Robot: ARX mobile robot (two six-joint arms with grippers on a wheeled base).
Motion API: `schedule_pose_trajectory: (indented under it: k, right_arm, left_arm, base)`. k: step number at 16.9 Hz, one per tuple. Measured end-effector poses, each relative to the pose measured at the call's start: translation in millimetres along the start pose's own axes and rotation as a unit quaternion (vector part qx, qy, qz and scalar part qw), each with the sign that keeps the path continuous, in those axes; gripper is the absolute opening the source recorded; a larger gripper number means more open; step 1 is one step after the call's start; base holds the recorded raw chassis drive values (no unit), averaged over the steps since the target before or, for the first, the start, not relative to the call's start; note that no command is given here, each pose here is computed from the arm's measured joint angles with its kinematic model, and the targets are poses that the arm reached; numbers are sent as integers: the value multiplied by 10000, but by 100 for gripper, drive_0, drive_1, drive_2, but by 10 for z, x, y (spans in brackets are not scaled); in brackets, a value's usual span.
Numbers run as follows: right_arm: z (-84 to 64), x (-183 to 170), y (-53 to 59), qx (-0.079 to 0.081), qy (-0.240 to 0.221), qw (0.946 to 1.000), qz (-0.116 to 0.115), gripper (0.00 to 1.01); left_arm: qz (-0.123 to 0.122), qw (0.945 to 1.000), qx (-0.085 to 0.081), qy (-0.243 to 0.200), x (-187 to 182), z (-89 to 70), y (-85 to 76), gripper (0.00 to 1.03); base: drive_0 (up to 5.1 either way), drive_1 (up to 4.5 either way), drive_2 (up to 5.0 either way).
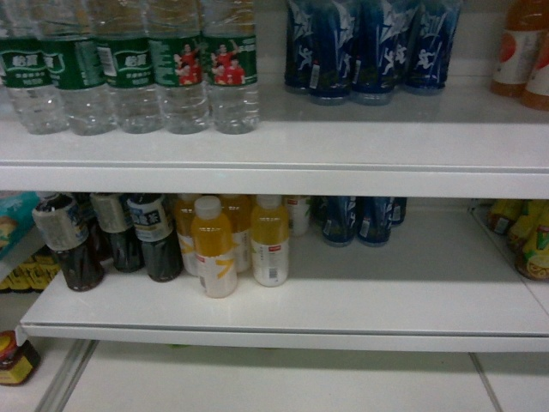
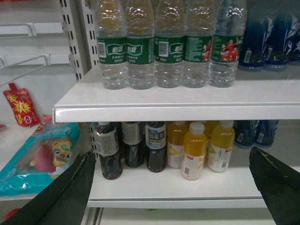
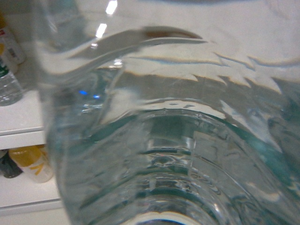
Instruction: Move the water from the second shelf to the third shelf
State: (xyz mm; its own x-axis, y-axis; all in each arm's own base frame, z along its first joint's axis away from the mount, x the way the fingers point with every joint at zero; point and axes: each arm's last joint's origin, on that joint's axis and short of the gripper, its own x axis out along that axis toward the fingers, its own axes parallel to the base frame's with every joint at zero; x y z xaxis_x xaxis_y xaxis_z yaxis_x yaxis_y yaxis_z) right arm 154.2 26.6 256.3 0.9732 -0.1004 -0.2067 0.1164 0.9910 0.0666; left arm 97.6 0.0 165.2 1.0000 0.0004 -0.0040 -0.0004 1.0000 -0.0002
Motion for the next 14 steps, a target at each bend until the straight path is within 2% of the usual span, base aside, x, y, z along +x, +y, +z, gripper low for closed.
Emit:
schedule_pose_trajectory:
  k: [14]
  right_arm:
    - [2, -1, 1, 5, -10, 10000, 5, 43]
  left_arm:
    - [-2, 10000, 2, -13, 0, 3, 0, 98]
  base:
    - [-492, 248, 234]
